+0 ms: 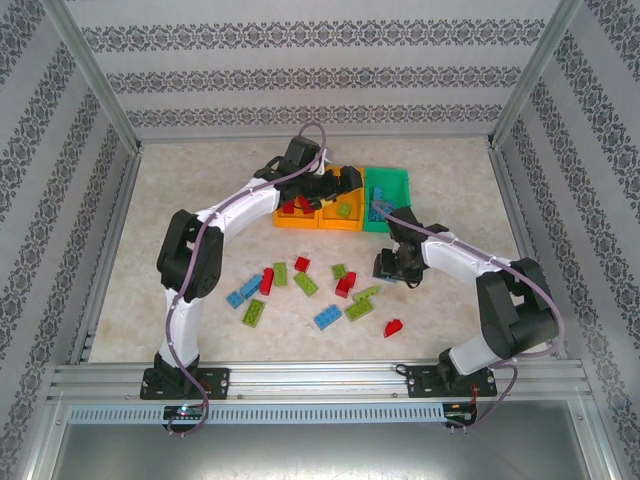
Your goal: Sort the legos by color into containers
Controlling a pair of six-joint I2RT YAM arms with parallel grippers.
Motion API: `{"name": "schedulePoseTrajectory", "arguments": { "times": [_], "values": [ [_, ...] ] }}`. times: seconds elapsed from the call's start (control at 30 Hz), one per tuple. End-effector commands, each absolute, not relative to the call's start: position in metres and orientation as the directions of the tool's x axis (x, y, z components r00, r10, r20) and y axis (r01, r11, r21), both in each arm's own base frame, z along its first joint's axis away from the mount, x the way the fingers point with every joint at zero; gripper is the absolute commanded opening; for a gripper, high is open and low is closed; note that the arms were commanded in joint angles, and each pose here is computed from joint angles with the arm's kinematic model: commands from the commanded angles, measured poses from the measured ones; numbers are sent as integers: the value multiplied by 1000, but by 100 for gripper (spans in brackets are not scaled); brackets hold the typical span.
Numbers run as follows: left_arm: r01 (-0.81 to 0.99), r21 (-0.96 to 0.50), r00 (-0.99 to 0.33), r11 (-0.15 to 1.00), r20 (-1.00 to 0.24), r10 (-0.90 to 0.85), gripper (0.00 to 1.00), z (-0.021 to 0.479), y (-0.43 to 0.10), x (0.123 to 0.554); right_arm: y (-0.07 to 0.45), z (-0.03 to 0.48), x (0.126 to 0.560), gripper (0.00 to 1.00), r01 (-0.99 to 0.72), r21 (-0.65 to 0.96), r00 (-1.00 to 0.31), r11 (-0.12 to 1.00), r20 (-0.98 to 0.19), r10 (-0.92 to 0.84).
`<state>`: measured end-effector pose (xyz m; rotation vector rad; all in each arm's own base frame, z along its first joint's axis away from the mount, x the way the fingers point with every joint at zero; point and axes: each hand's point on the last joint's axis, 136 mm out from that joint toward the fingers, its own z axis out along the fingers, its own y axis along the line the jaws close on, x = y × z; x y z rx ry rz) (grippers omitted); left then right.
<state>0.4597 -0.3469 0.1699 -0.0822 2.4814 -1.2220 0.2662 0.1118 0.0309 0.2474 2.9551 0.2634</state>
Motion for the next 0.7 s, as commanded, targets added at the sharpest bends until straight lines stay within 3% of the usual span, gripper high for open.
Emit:
{"name": "schedulePoseTrajectory", "arguments": {
  "times": [0.0,0.27,0.47,0.67],
  "values": [
    [164,-775,-895,610,-377,-237,100,197,-336,464,108,48,269,58,132,187,-966,973,-194,169],
    [152,-744,-883,651,-398,-248,100,195,-314,456,116,51,262,78,228,234,-949,945,-166,269],
    [138,-738,-883,660,-393,-256,100,191,-302,453,117,38,264,84,259,184,-947,948,-144,287],
    [123,-716,-877,687,-402,-261,100,187,-287,446,115,23,269,84,269,134,-950,954,-128,285]
  ]
}}
